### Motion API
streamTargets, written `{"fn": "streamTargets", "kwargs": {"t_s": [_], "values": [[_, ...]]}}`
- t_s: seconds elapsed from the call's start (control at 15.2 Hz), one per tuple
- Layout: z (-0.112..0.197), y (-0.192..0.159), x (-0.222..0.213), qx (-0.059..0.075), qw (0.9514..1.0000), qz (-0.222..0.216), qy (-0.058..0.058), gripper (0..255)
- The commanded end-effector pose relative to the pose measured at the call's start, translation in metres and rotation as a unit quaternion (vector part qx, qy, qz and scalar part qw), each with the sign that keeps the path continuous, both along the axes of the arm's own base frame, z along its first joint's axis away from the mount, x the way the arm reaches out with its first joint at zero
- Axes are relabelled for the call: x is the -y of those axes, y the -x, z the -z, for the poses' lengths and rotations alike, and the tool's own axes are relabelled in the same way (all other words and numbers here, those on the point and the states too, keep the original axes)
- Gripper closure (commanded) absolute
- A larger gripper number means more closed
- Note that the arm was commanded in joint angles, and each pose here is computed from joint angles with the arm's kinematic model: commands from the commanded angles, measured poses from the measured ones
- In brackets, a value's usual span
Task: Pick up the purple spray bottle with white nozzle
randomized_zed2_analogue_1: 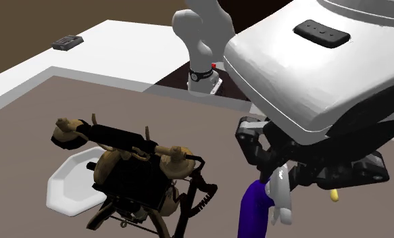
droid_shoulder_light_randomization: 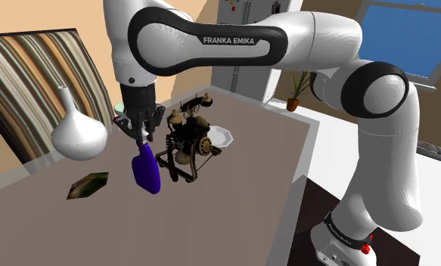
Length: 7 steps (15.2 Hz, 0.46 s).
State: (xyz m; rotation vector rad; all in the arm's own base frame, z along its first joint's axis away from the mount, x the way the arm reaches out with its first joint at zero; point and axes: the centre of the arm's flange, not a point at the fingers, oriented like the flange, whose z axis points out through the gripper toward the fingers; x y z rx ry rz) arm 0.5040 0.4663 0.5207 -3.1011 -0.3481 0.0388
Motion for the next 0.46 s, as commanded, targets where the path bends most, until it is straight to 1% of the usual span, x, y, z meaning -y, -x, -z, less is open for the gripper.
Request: {"fn": "streamTargets", "kwargs": {"t_s": [0.0,0.26,0.4], "values": [[-0.009,0.0,0.001,0.0,1.0,0.0,0.0,255],[-0.03,0.0,0.001,0.0,1.0,0.0,0.0,255],[-0.031,0.0,0.001,0.0,1.0,0.0,0.0,255]]}}
